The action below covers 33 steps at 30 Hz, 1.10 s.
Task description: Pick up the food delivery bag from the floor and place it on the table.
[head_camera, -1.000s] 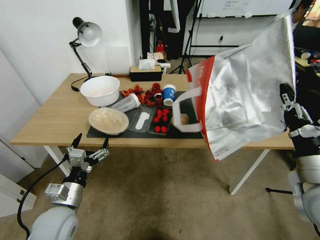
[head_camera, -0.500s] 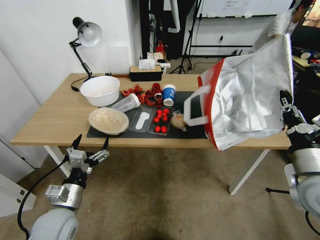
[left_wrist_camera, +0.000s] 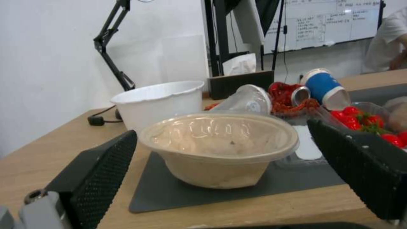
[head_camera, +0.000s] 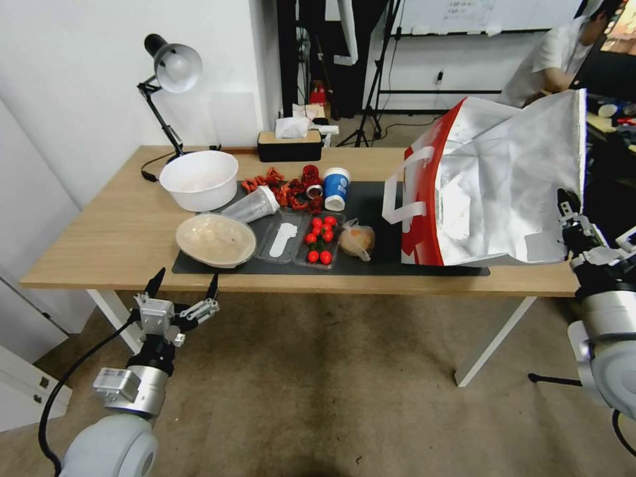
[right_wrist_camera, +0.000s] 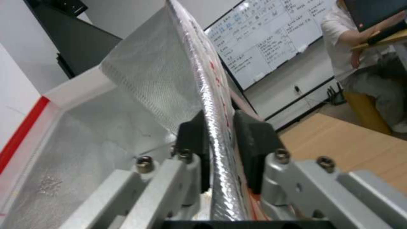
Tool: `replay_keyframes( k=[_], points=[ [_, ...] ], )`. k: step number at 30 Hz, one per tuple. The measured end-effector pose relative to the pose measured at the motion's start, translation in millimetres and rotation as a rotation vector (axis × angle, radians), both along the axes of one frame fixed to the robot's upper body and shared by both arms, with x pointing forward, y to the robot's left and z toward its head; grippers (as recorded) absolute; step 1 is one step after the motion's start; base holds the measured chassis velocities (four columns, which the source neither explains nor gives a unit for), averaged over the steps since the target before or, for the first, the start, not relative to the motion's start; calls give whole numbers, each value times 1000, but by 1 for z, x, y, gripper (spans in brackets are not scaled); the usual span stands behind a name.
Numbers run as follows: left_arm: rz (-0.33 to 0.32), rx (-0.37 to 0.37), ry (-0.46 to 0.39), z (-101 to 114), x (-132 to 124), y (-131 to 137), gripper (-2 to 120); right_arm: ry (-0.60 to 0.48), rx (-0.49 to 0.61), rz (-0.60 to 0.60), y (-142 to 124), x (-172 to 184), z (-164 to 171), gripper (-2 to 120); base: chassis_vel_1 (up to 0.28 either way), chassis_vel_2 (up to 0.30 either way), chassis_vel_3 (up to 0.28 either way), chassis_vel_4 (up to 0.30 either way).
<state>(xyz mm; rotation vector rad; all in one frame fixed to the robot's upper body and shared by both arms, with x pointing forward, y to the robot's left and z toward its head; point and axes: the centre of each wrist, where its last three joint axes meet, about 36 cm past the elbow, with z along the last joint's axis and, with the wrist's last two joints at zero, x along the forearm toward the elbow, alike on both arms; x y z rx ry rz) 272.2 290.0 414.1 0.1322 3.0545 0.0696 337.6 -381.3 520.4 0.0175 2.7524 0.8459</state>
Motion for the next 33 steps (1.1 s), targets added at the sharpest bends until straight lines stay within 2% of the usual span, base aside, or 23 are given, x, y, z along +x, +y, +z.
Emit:
replay_keyframes(
  k=[9,10,12,14,17,18,21,25,33],
  points=[
    [-1,3,2,-1,-1,-1,100,-8,-19,-2,-6,3,3,52,0,0,0,0],
    [-1,3,2,-1,-1,-1,100,-8,-19,-2,-6,3,3,52,0,0,0,0],
    [1,3,1,-1,-2,-2,100,-10,-23,2,-6,4,4,63,0,0,0,0],
    [2,3,1,-1,-2,-2,100,-11,-23,3,-6,4,4,65,0,0,0,0],
    [3,2,-1,-1,-4,-2,100,-17,-27,10,-6,3,5,83,0,0,0,0],
    [3,2,-1,-1,-4,-2,100,-17,-27,10,-6,3,5,83,0,0,0,0],
    [4,3,-3,-1,-4,-2,100,-20,-38,15,-7,2,4,97,0,0,0,0],
    [3,2,-11,-2,-4,-3,100,-22,-59,15,-7,0,3,100,0,0,0,0],
    [4,4,-19,-5,-3,-2,100,-48,-302,-7,-4,-14,-9,100,0,0,0,0]
  ],
)
